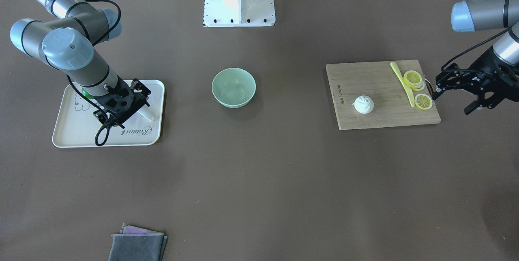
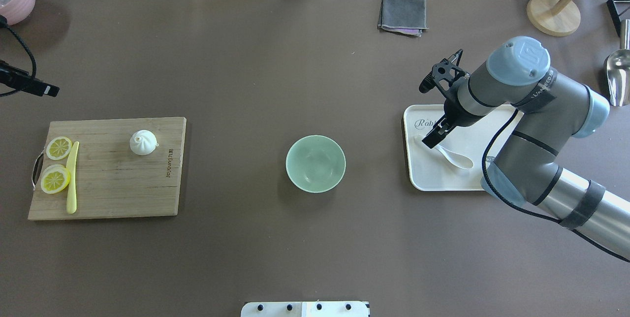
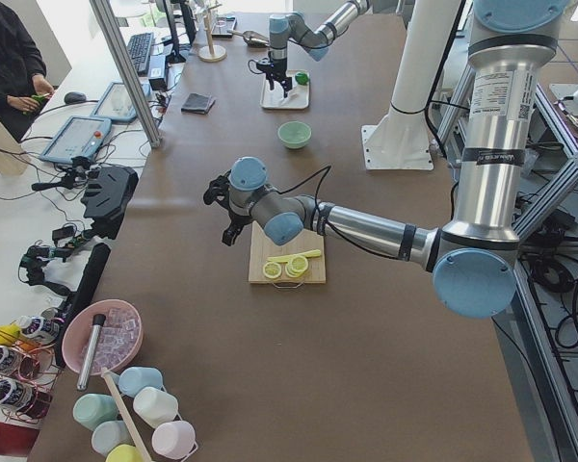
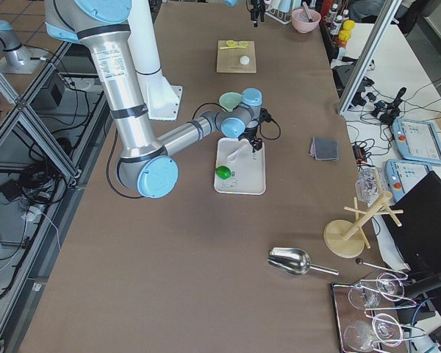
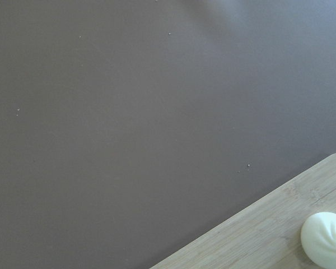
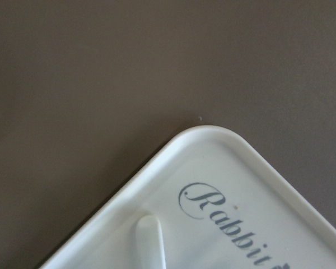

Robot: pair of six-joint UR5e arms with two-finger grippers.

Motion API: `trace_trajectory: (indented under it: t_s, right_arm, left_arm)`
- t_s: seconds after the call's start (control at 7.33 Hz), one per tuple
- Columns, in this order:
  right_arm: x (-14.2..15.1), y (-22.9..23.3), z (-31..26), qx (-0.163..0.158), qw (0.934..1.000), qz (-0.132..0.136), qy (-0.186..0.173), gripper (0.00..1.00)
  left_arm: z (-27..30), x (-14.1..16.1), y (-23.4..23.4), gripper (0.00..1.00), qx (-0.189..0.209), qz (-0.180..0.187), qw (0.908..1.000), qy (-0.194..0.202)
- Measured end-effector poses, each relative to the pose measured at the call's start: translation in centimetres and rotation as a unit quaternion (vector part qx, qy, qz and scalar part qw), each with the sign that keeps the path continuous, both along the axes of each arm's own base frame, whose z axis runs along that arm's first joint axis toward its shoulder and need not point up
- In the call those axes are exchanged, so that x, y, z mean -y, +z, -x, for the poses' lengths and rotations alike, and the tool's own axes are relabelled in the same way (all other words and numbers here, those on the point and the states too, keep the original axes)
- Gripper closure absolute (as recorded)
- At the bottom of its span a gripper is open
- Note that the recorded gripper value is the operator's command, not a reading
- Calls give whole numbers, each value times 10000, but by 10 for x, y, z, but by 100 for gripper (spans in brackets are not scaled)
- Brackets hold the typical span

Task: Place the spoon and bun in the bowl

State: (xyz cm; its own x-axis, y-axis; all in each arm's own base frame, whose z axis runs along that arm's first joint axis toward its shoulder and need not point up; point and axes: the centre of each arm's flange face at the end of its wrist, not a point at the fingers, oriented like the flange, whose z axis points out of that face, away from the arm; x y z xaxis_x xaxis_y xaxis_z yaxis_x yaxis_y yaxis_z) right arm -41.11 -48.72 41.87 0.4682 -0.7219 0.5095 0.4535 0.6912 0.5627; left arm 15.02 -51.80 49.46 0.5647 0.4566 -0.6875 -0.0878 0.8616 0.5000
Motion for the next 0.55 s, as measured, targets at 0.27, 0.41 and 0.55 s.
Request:
trace_trajectory:
  t_s: [0.27, 0.41, 0.55]
  right_arm:
    - [-8, 2, 7, 26, 9999, 95, 27, 28]
    - [-10, 2, 8, 32, 9999, 131, 47, 56]
    - [-12, 4, 8, 25, 9999, 155, 58, 92]
  left_arm:
    - [0, 1, 0, 2, 2, 5, 10000, 0]
    - [-1, 1, -1, 2, -2, -4, 10000, 0]
    - [-1, 2, -2, 2, -7, -16, 10000, 0]
